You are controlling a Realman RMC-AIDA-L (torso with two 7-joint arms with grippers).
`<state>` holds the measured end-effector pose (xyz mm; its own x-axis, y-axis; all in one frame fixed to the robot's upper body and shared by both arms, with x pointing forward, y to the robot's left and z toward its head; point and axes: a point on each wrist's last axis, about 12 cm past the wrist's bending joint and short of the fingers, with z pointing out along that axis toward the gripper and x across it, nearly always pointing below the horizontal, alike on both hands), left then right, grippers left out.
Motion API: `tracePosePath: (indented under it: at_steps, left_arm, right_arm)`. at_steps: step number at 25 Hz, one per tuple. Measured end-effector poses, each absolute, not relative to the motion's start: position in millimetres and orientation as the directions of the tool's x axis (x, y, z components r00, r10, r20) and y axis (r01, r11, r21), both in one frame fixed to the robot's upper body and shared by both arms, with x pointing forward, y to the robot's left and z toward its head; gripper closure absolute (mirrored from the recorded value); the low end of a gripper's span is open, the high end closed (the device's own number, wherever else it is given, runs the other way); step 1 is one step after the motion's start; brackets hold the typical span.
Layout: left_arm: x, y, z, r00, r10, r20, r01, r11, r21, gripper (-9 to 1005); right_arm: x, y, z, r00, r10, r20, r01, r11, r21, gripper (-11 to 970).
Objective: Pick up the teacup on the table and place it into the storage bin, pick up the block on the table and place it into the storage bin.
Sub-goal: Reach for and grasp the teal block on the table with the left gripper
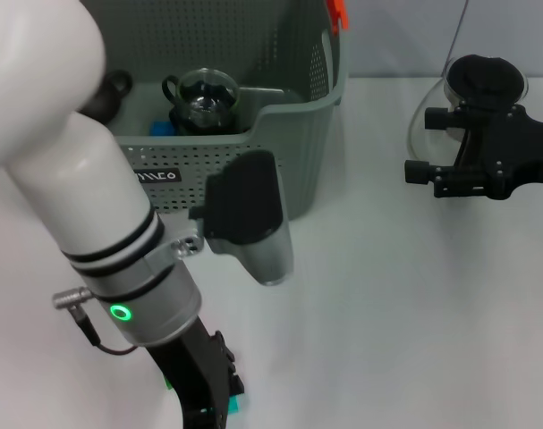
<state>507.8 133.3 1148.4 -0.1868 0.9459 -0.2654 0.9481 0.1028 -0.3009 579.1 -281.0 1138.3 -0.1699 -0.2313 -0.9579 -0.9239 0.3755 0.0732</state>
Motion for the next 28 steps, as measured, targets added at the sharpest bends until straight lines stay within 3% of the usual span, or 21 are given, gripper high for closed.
tracePosePath:
  at_steps: [13, 28]
  left_arm:
    - [511, 150, 1129, -0.242, 0.96, -0.141, 0.942, 0.197, -0.273, 62]
    - [513, 153, 1117, -0.279, 0.955, -0.102, 0.929, 0.242, -0.281, 73]
  right_arm:
    - [580, -282, 1139, -0.16, -0.233, -0.959, -0.922, 0.381, 0.061, 32]
    - [579, -282, 1138, -0.162, -0.227, -0.96, -0.922, 0.381, 0.066, 33]
